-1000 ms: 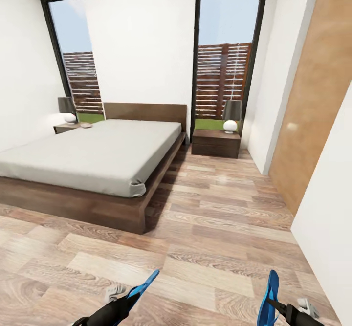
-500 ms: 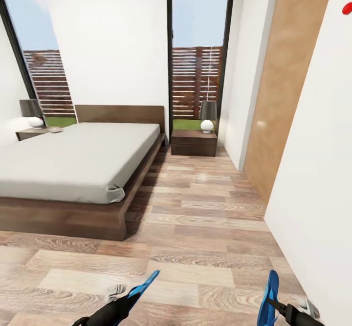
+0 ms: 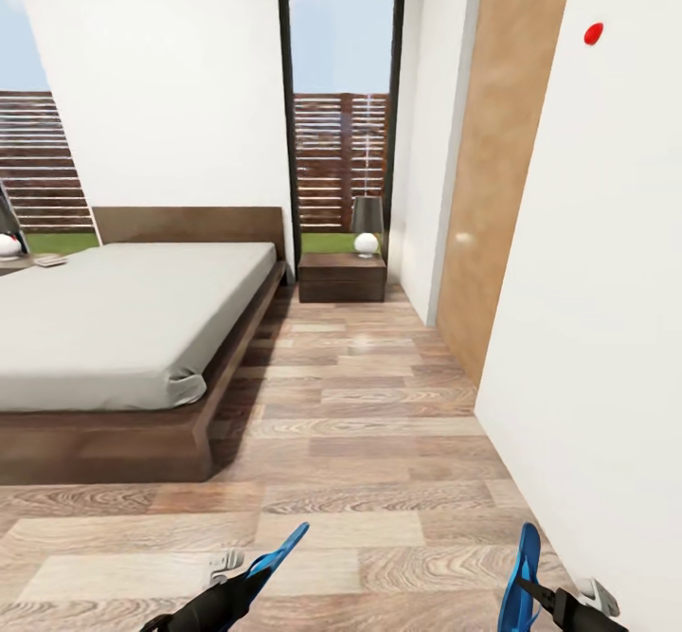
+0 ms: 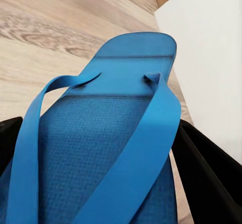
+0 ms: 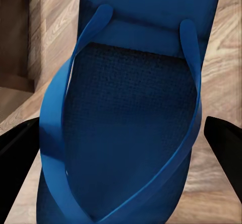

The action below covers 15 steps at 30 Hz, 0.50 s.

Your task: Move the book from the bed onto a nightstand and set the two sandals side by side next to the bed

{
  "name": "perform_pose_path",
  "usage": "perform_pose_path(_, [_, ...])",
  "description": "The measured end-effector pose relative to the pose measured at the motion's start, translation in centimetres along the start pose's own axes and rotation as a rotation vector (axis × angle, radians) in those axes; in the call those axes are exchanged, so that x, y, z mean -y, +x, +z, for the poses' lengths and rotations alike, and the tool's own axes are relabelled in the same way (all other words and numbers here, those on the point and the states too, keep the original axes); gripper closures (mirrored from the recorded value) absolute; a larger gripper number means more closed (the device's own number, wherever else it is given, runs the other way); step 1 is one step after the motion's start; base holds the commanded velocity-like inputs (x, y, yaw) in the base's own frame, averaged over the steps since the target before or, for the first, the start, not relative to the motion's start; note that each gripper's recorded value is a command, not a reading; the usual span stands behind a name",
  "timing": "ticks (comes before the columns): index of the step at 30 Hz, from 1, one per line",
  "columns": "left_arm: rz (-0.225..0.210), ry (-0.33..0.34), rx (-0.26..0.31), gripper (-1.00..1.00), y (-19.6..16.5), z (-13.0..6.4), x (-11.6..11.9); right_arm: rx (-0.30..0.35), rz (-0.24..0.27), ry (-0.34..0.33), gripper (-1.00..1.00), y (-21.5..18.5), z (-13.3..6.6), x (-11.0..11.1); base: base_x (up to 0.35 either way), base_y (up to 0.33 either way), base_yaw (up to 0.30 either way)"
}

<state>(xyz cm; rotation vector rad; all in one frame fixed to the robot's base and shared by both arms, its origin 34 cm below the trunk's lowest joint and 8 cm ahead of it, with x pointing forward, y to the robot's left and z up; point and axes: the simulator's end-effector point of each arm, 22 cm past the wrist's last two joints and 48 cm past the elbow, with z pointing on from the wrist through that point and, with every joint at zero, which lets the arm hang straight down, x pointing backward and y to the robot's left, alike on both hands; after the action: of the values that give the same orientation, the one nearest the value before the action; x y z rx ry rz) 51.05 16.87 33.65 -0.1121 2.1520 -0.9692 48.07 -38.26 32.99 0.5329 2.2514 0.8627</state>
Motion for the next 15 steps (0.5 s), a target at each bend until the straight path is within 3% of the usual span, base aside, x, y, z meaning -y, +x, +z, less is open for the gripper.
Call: perform_pose_path(15, [0.000, -0.009, 0.000, 1.00, -2.7, -0.8, 1.9, 0.001, 0.001, 0.000, 1.00, -2.1, -1.3, -2.5, 0.000, 0.000, -0.006])
